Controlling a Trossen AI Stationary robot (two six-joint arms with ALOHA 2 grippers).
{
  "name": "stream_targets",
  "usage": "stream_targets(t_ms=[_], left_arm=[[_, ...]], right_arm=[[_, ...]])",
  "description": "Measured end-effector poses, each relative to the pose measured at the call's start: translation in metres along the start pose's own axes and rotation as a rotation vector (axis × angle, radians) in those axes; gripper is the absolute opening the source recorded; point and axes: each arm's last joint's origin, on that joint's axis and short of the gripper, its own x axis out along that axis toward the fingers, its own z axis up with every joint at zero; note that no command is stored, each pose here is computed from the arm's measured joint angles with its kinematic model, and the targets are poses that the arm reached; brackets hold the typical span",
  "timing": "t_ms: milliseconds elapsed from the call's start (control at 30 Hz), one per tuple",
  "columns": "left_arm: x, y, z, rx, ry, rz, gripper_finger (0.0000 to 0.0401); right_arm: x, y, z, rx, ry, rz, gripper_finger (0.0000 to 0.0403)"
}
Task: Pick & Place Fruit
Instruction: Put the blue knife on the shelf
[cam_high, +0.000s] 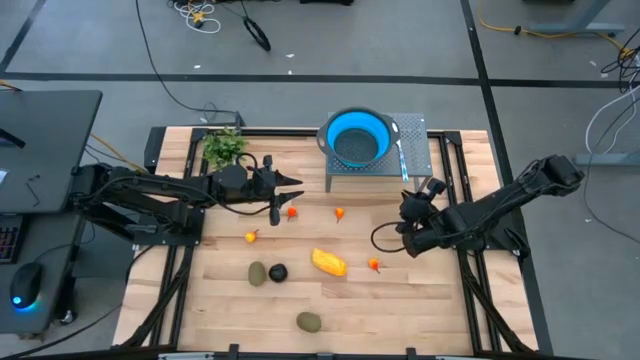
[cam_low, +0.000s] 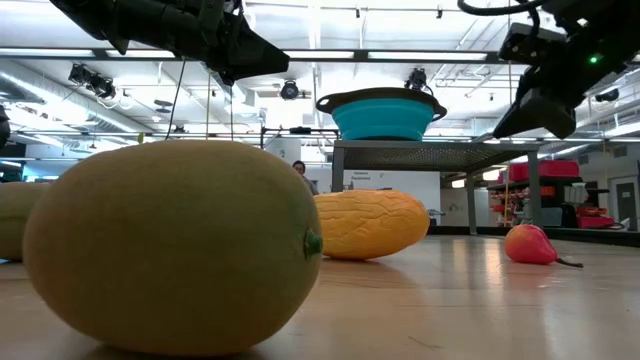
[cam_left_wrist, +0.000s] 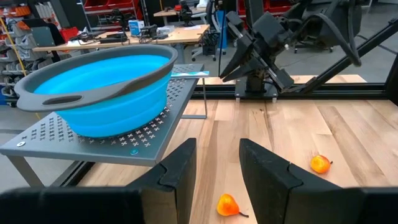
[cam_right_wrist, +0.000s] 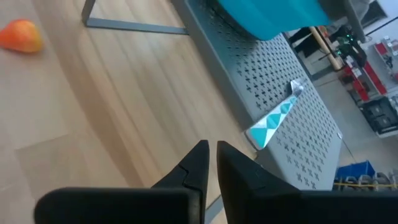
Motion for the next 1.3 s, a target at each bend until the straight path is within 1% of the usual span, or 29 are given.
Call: stream_targets(t_ms=[433,733,1133,1300], left_arm=[[0.000,0.000,0.000,0.000,0.000,0.000,0.0130],[0.000,0.000,0.000,0.000,0.000,0.000,0.0130],[0.000,0.000,0.000,0.000,0.000,0.000,0.0130],[0.000,0.000,0.000,0.000,0.000,0.000,0.0130]], right_arm=[[0.016,-0.009,0.004,0.055,0.048,-0.068,0.0037],[0.026,-0.009,0.016,0.062,0.032,-0.055,0.0037],[0.036,-0.014,0.020,0.095,0.050,-0.084,0.0037],[0.036,-0.013,0.022,0.096,0.042,-0.064,0.0037]])
